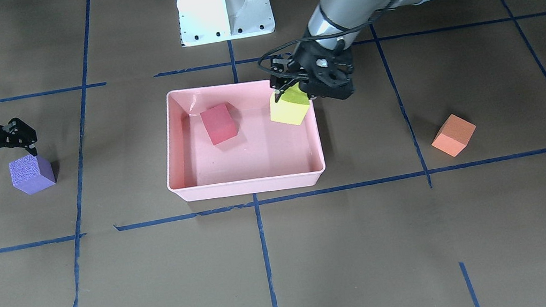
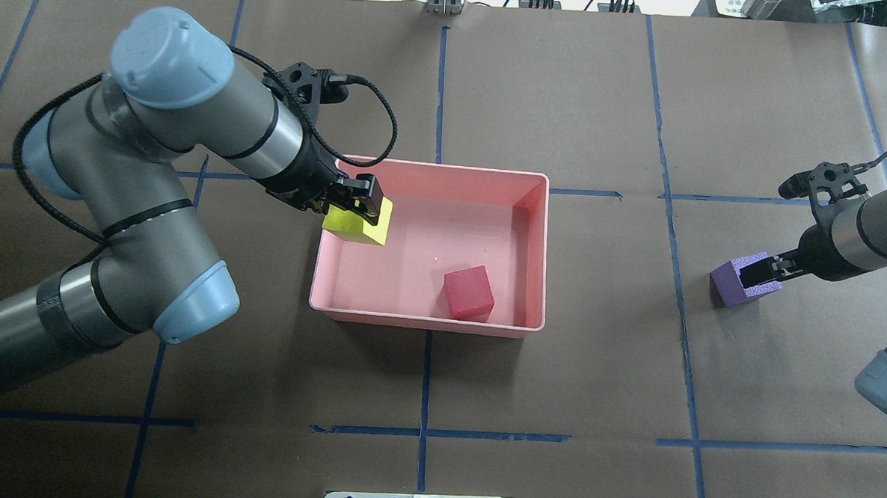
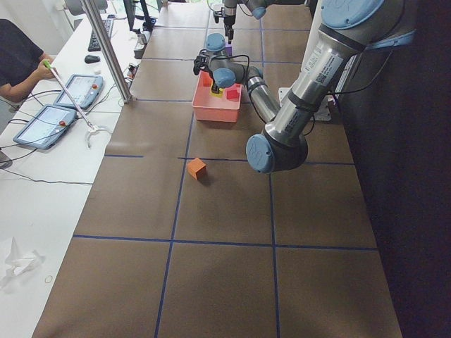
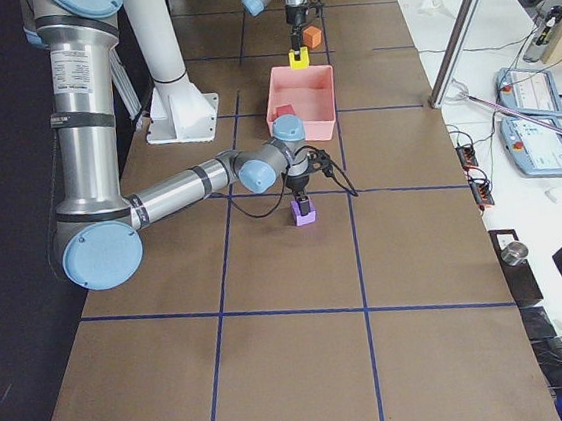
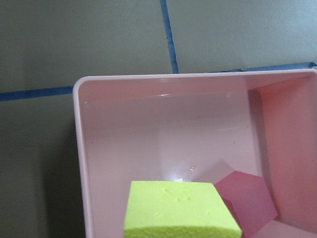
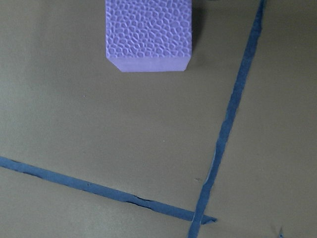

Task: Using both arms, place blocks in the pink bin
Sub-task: 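Lower yellow cube into bin with left gripper while right grasps purple cube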

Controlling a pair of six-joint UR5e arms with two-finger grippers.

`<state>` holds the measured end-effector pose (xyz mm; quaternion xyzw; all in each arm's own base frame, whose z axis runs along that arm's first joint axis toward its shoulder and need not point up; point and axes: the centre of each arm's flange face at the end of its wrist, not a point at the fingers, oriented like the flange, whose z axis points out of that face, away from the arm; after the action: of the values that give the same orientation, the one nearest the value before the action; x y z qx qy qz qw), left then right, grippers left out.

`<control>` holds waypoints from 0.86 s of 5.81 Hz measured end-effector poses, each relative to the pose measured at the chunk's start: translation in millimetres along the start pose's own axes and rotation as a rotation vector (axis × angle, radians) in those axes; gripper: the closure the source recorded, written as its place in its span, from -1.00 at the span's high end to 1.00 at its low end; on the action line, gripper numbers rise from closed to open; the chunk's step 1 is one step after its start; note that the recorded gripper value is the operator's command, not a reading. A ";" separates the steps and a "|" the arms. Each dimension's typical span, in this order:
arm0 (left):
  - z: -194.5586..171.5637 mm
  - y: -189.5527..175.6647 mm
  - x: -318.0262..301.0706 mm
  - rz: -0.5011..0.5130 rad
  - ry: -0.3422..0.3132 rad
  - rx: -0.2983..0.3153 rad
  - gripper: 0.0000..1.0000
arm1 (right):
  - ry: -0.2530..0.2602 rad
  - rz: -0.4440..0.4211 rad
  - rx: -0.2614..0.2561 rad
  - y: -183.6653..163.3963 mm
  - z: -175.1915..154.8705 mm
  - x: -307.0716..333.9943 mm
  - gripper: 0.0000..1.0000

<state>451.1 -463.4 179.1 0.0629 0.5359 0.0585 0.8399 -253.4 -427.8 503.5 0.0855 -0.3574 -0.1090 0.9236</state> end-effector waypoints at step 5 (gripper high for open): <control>95.8 46.0 30.3 0.024 -0.097 -0.025 0.93 | 0.013 -0.060 -0.073 -8.6 56.6 -20.9 0.11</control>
<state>549.3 -417.2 199.9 0.0617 0.4930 0.0720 0.8649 -308.1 -435.1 529.3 0.0630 -0.3445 -0.1490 0.9247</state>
